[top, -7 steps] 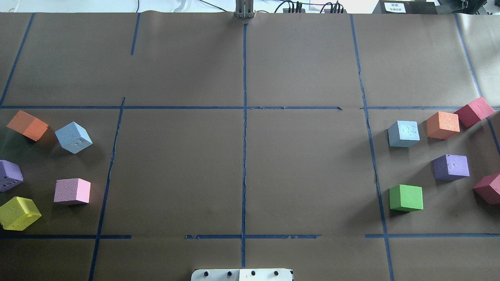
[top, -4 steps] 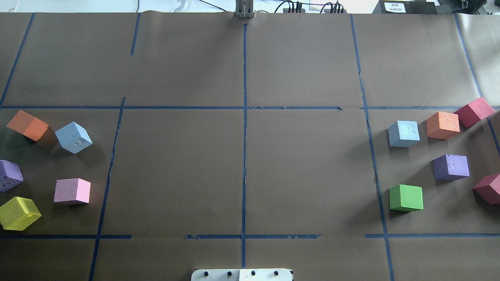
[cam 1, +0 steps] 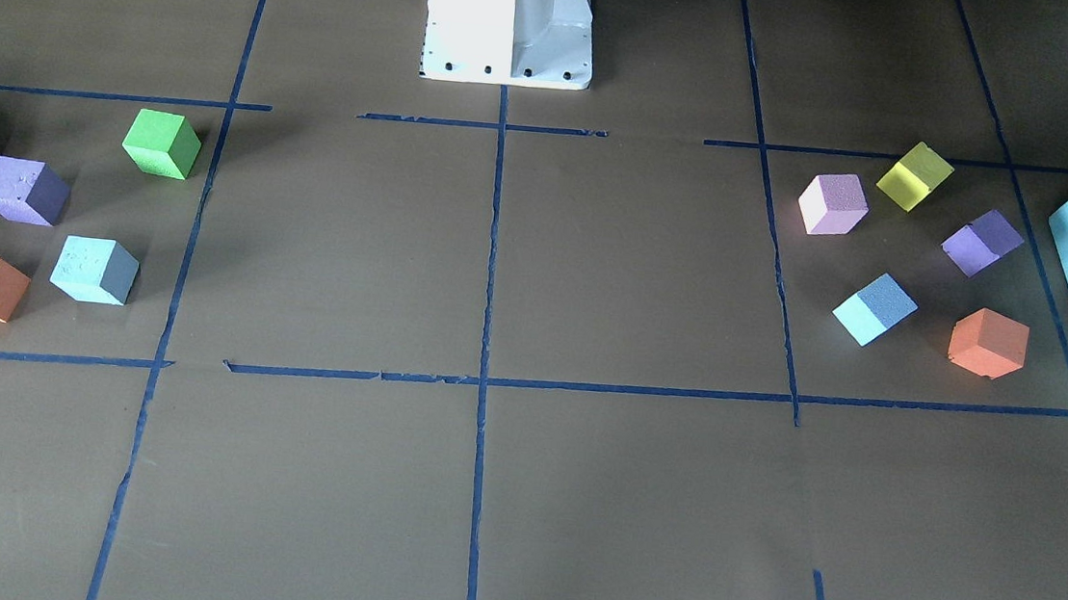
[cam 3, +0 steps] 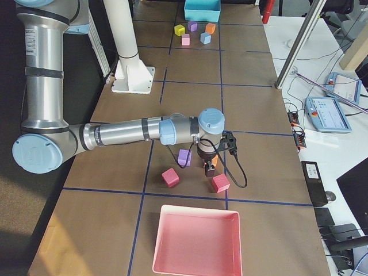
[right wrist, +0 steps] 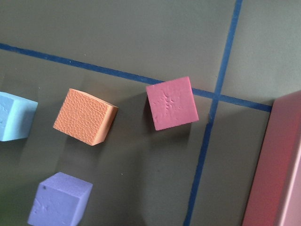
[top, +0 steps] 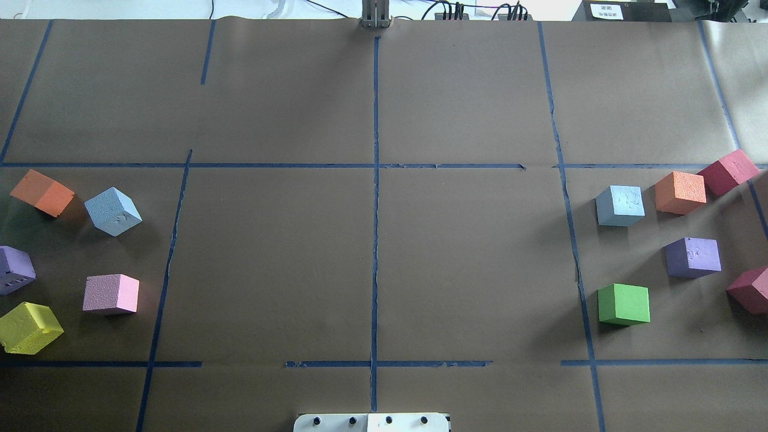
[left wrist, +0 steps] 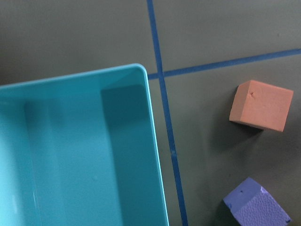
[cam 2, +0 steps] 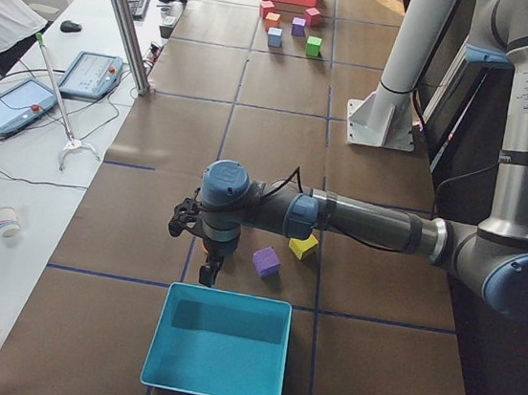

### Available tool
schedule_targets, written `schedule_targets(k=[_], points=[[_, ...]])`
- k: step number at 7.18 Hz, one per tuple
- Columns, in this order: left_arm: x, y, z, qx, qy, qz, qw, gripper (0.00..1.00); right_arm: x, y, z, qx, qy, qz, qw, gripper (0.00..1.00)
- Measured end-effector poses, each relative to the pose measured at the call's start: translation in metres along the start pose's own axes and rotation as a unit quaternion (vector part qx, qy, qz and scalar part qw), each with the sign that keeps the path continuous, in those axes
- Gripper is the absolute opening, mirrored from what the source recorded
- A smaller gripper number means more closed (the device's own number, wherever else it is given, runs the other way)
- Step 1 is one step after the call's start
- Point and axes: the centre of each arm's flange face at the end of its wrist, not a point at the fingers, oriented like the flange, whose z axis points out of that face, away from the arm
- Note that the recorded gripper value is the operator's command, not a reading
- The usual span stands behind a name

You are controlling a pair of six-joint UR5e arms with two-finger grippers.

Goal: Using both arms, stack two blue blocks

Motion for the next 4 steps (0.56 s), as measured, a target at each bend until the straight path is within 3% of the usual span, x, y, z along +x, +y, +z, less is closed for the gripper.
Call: schedule_targets(k=[3, 4], points=[[-0.005, -0.001, 0.006, 0.013, -0.001, 0.012, 0.9999, 1.0, -0.137, -0.04, 0.085, 0.051, -0.01, 0.055, 0.9971, 1.0], [-0.005, -0.001, 0.006, 0.013, -0.001, 0.012, 0.9999, 1.0, -0.166, -0.053, 0.112, 0.055, -0.013, 0.061, 0.9965, 1.0]])
